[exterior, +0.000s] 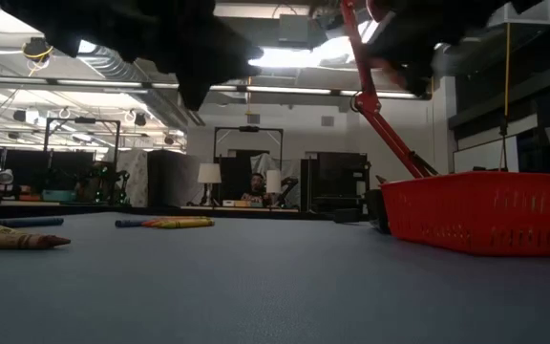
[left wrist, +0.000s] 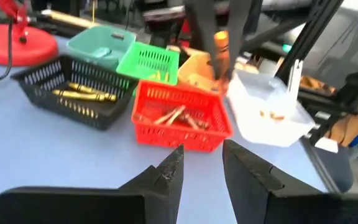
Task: Sort crayons
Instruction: Put the orange crayon into the transparent bin
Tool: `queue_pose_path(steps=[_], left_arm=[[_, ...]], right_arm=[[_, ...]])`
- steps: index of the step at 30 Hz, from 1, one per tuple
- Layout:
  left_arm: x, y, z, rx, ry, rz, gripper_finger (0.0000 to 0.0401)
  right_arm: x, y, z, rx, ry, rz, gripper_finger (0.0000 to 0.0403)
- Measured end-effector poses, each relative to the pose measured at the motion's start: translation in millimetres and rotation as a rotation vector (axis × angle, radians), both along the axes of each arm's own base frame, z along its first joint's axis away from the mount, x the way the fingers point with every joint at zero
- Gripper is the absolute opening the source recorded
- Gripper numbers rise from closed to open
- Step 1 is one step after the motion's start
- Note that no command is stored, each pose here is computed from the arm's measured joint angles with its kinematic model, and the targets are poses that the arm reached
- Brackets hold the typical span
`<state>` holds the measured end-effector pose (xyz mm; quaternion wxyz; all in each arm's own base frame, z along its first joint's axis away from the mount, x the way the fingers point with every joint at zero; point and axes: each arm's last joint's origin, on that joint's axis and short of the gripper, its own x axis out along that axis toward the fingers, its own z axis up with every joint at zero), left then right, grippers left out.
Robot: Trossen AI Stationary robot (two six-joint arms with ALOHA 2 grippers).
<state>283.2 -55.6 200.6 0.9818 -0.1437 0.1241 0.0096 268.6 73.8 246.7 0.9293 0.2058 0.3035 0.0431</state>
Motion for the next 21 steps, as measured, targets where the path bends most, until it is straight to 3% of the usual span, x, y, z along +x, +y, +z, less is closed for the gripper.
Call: queue_pose_path(steps=[3, 7, 14, 21], left_arm=[[-1, 0, -3, 0.006, 0.028, 0.0, 0.0098], [-1, 0, -3, 0.007, 0.033, 0.0, 0.0098], [-1, 0, -3, 0.007, 0.032, 0.0, 0.0098], [-1, 0, -5, 0.005, 0.055, 0.003, 0.0098]], right_arm=[[-18, 7, 5, 0.116, 0.102, 0.049, 0.0012], [-38, 25, 12, 0.172, 0.154, 0.13, 0.0019], [-74, 64, 7, 0.138, 0.301, 0.295, 0.0018], [-104, 83, -4, 0.127, 0.496, 0.295, 0.0031]])
